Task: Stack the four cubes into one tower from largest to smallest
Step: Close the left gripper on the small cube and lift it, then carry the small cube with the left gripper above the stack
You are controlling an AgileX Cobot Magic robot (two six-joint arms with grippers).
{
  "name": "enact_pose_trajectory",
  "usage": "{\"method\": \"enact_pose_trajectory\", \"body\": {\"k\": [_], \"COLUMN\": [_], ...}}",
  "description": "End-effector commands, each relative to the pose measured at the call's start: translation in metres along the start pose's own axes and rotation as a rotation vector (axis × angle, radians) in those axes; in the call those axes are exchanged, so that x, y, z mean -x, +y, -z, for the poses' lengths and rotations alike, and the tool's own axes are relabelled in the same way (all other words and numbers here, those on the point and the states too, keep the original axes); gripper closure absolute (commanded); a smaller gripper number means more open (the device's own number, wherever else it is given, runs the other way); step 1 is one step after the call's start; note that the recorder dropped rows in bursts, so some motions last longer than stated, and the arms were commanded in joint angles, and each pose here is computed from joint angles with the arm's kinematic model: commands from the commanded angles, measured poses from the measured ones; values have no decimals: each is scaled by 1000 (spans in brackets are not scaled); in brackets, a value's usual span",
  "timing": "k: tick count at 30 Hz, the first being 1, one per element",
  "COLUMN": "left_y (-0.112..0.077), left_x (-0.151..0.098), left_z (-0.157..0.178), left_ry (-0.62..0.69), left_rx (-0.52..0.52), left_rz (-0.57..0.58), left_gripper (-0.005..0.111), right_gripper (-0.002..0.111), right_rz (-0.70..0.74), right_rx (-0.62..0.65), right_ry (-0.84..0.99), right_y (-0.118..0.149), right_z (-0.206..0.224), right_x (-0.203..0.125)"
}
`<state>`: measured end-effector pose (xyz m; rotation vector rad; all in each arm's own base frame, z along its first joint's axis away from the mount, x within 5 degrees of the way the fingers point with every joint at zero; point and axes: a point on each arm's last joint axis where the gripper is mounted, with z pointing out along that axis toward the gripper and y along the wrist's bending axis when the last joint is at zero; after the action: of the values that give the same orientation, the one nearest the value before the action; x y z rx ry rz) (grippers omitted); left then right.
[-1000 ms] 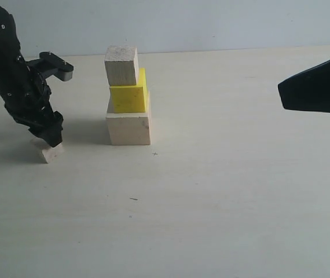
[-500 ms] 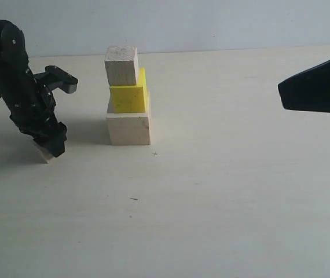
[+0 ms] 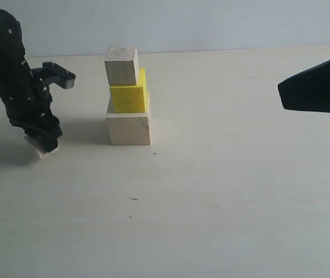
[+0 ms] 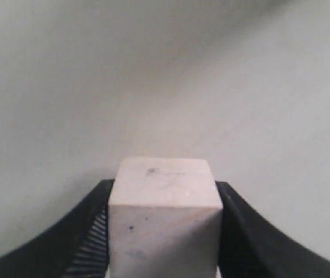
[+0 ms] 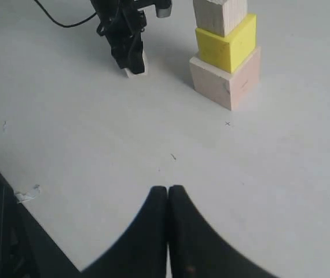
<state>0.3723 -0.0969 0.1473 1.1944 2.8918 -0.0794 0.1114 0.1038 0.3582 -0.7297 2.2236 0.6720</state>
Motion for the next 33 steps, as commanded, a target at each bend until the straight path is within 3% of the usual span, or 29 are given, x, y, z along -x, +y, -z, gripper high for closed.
{"method": "enact_pose_trajectory", "body": {"k": [1, 6, 9, 14, 18, 21, 26, 33], "left_y": [-2, -11, -2, 10, 18, 17, 18, -2], "left_x": [5, 2, -8, -30, -32, -30, -24, -1], "left_z": [57, 121, 147, 175, 186, 184, 168, 145], "left_ry": [-151, -499, -661, -888, -1098, -1173, -1241, -1244], "left_rx": [16, -102, -145, -313, -301, -283, -321, -388], "left_rz": [-24, -114, -89, -149, -238, -290, -280, -350], "left_gripper": [107, 107, 107, 107, 107, 107, 107, 107], "right_gripper": [108, 108, 108, 108, 108, 108, 108, 108], "right_rz": [7, 8, 8, 7, 7, 7, 10, 31], "right_rx": [-3, -4, -4, -2, -2, -2, -6, -33], "right_ry": [-13, -13, -13, -10, -10, -10, -12, -26], "right_y": [0, 0, 0, 0, 0, 0, -1, -3], "right_z": [2, 2, 2, 2, 2, 2, 2, 2], "right_x": [-1, -1, -1, -1, -1, -1, -1, 1]}}
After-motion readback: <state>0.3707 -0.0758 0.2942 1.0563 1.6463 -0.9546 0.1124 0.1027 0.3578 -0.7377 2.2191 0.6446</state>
